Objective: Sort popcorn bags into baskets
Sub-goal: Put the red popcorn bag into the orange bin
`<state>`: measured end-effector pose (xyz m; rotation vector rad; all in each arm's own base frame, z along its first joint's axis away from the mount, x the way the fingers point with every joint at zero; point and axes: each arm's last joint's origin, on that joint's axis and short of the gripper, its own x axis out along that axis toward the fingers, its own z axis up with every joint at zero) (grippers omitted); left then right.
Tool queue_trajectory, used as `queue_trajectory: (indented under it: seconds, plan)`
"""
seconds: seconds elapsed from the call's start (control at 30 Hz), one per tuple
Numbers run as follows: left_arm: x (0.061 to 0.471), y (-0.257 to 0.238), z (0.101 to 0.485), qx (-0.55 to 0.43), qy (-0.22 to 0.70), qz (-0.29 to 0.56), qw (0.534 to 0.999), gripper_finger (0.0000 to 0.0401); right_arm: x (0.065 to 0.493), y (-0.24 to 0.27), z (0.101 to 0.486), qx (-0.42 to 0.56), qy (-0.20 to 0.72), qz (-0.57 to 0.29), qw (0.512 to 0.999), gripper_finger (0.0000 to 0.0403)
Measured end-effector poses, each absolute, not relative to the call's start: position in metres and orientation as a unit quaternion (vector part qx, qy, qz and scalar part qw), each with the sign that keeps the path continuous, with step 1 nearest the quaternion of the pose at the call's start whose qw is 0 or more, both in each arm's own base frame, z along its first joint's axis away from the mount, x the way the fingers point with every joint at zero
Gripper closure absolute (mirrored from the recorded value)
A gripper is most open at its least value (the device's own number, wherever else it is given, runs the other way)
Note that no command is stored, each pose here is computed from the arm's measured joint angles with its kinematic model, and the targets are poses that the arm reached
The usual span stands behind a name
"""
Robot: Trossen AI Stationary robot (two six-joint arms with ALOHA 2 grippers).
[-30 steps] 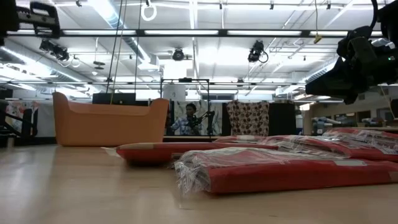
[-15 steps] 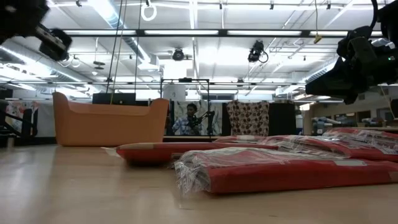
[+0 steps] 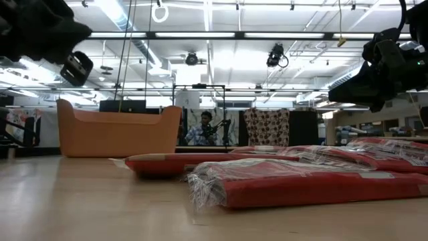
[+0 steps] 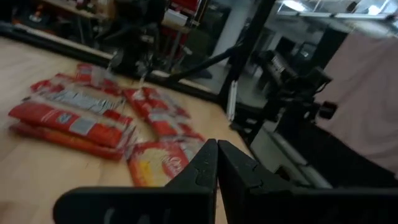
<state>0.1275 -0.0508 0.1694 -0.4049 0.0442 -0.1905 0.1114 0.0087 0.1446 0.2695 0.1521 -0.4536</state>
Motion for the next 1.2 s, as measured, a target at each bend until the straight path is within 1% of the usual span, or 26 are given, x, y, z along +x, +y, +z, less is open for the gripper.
queue_trajectory:
  seconds: [0.13,0.2,0.4,0.5,0.63,0.73,0.9,0.97,1.07,1.2]
  plan:
    - [0.138,-0.056,0.159,-0.193,0.046,-0.089,0.976,0.0388,0.111,0.009,0.145,0.133,0.075,-0.224,0.963,0.0299]
    - [0.146,-0.060,0.157,-0.187,0.073,-0.095,0.975,0.0388,0.111,0.009,0.145,0.133,0.075,-0.224,0.963,0.0299]
    - [0.184,-0.086,0.168,-0.161,0.136,-0.121,0.970,0.0370,0.111,0.009,0.145,0.133,0.075,-0.224,0.963,0.0299]
    - [0.206,-0.100,0.173,-0.136,0.167,-0.119,0.969,0.0354,0.111,0.009,0.145,0.134,0.074,-0.224,0.963,0.0299]
    - [0.232,-0.118,0.171,-0.102,0.222,-0.080,0.966,0.0324,0.111,0.009,0.145,0.133,0.075,-0.224,0.963,0.0299]
    - [0.249,-0.131,0.167,-0.077,0.246,-0.045,0.965,0.0293,0.111,0.009,0.145,0.133,0.075,-0.224,0.963,0.0299]
    - [0.274,-0.154,0.162,-0.040,0.262,-0.001,0.964,0.0233,0.111,0.009,0.145,0.133,0.075,-0.224,0.963,0.0299]
    - [0.284,-0.163,0.161,-0.019,0.266,0.011,0.964,0.0215,0.111,0.009,0.145,0.133,0.075,-0.224,0.963,0.0299]
    - [0.300,-0.174,0.159,-0.001,0.273,0.034,0.961,0.0202,0.111,0.009,0.145,0.133,0.075,-0.224,0.963,0.0299]
    - [0.326,-0.188,0.158,0.014,0.279,0.060,0.958,0.0200,0.111,0.009,0.145,0.133,0.075,-0.224,0.963,0.0299]
